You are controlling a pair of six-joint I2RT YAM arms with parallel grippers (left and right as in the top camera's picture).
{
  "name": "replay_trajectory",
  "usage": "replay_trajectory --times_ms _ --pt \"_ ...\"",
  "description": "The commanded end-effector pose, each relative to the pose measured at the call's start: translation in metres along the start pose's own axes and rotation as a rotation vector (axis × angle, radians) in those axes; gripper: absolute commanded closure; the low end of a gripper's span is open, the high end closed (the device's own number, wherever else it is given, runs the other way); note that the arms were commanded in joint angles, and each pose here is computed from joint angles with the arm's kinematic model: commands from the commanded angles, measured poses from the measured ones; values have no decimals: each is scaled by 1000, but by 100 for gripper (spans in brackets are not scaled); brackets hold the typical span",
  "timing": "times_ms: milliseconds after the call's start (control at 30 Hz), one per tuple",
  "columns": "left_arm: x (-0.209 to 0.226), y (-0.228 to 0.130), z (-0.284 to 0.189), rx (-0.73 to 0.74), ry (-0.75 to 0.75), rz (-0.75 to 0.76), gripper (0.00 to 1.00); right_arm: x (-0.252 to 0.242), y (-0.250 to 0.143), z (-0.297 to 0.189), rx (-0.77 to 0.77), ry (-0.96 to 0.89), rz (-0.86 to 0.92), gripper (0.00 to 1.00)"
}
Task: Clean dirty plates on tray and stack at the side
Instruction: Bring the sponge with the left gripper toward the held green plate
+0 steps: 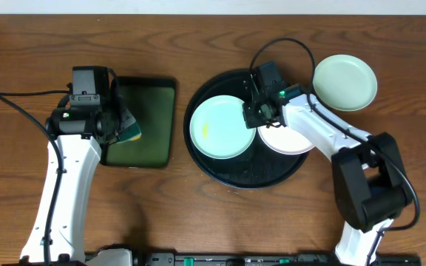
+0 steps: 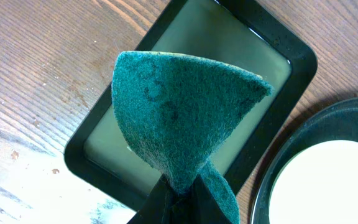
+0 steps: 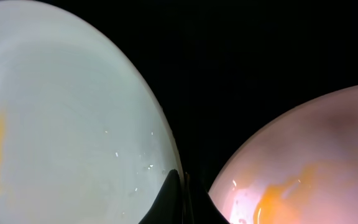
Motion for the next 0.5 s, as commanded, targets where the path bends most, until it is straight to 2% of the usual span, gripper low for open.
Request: replay_trajectory --times_ms 0,100,200,467 --pt "0 1 7 12 10 10 92 -7 -6 15 40 -30 -16 99" --pt "-1 1 16 36 18 -6 93 -7 -8 21 55 -33 -24 99" --pt "-8 2 32 82 -38 -11 92 -5 -11 26 68 -25 -28 99" --pt "-21 12 99 126 -54 -25 92 -2 -12 27 80 2 -27 99"
Point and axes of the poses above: each gripper's point midway between its finger pads, its own z axis out along the fingers, its own x axis along the line the jaws close on, y = z × x, the point moved 10 cm from there along -z, back along the fingers, and after that the axes turned 3 degrees about z, right-handed, at the moved point
